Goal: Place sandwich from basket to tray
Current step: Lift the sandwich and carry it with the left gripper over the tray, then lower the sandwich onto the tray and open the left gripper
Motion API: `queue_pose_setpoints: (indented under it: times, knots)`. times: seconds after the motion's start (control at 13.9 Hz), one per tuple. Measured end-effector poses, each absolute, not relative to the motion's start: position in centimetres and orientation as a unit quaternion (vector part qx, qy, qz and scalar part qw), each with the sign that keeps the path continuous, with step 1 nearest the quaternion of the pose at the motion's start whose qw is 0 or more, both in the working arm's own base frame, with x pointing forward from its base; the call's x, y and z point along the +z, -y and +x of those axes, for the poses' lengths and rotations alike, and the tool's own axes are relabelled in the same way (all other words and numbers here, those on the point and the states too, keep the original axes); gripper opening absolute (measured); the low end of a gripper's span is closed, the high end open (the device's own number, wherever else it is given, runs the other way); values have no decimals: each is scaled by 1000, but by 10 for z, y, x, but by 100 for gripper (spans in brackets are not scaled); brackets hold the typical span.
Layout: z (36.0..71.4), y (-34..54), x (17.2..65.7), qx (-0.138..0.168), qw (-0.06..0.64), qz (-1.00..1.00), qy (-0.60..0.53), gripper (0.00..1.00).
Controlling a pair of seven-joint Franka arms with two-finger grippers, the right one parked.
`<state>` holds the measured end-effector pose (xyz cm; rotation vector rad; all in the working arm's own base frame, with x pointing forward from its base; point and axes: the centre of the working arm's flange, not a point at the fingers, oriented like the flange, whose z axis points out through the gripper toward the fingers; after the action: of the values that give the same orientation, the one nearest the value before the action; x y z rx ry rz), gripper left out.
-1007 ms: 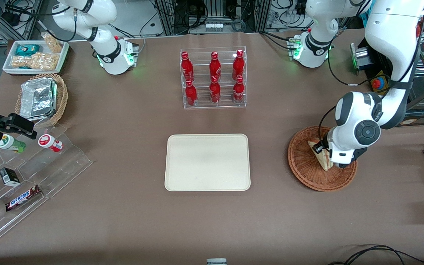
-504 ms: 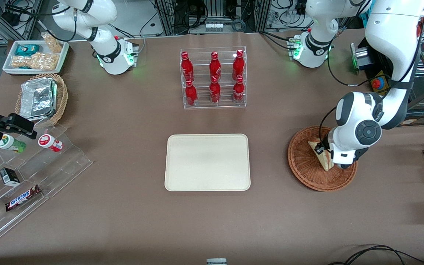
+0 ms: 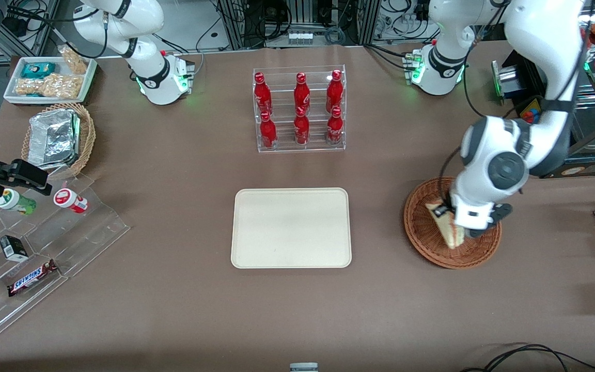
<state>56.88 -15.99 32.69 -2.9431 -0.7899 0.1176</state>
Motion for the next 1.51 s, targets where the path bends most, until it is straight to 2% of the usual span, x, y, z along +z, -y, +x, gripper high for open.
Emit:
queue_pose_setpoints:
  times: [0.5, 0.72, 1.01, 1.22, 1.51]
  knots:
    - [495, 357, 348, 14, 35, -995, 98, 17]
    - [477, 444, 337, 7, 19, -997, 79, 19]
    - [495, 512, 292, -27, 36, -994, 103, 21]
    - [515, 528, 269, -29, 27, -993, 111, 22]
    - [519, 552, 254, -31, 14, -994, 107, 25]
